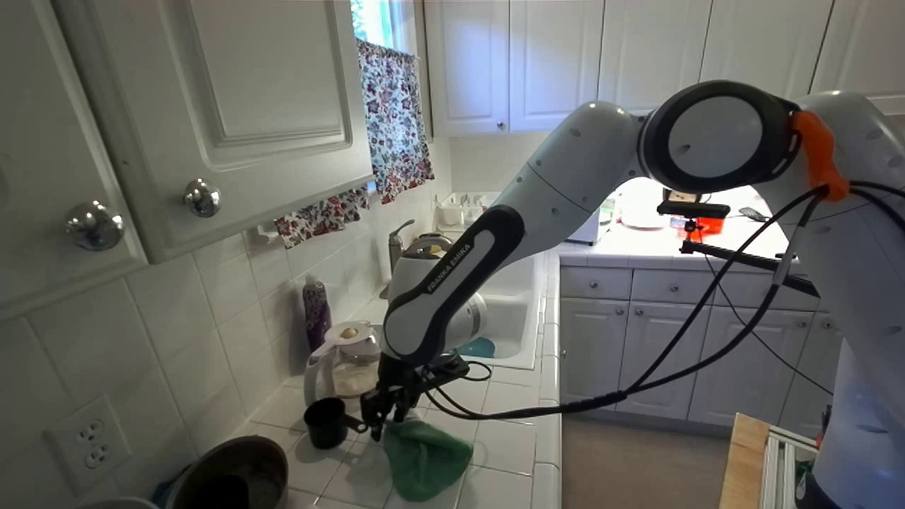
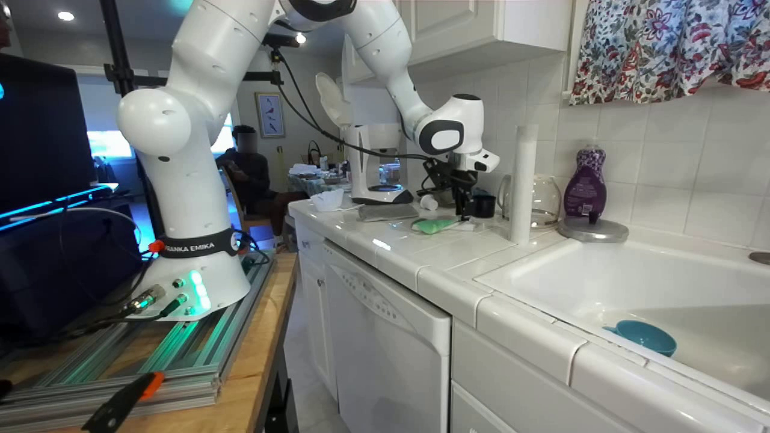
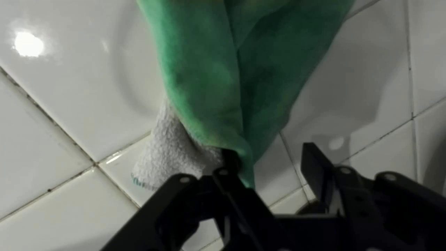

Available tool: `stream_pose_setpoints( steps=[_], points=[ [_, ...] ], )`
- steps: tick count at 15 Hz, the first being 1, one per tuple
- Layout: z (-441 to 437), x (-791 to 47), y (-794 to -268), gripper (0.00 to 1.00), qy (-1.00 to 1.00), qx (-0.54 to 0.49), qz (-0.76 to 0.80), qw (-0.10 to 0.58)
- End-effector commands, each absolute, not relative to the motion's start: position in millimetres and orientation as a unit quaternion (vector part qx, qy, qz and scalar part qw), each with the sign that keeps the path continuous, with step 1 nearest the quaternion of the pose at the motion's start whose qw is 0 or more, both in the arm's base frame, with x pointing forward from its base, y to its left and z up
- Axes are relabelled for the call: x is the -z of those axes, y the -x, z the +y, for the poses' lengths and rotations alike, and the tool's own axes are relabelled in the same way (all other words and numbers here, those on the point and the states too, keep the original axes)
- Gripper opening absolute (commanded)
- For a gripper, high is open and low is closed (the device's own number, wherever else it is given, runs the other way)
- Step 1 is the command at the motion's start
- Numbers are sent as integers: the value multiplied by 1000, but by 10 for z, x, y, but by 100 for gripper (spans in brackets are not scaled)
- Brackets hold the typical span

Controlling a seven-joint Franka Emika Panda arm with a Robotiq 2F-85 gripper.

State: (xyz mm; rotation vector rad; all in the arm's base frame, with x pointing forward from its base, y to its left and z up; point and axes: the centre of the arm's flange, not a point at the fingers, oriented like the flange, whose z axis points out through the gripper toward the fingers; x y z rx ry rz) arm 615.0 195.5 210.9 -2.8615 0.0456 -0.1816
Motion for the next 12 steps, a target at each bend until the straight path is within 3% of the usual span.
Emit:
stream_pose_setpoints(
  steps=[1, 3, 4, 12],
  points=[
    [1780, -2320, -5893, 83, 987, 75, 39, 139],
    [1684, -2422, -5793, 97, 985, 87, 50, 138],
    [1635, -2475, -5733, 99, 985, 89, 59, 138],
    [1484, -2516, -5676, 100, 986, 82, 77, 125]
  ],
)
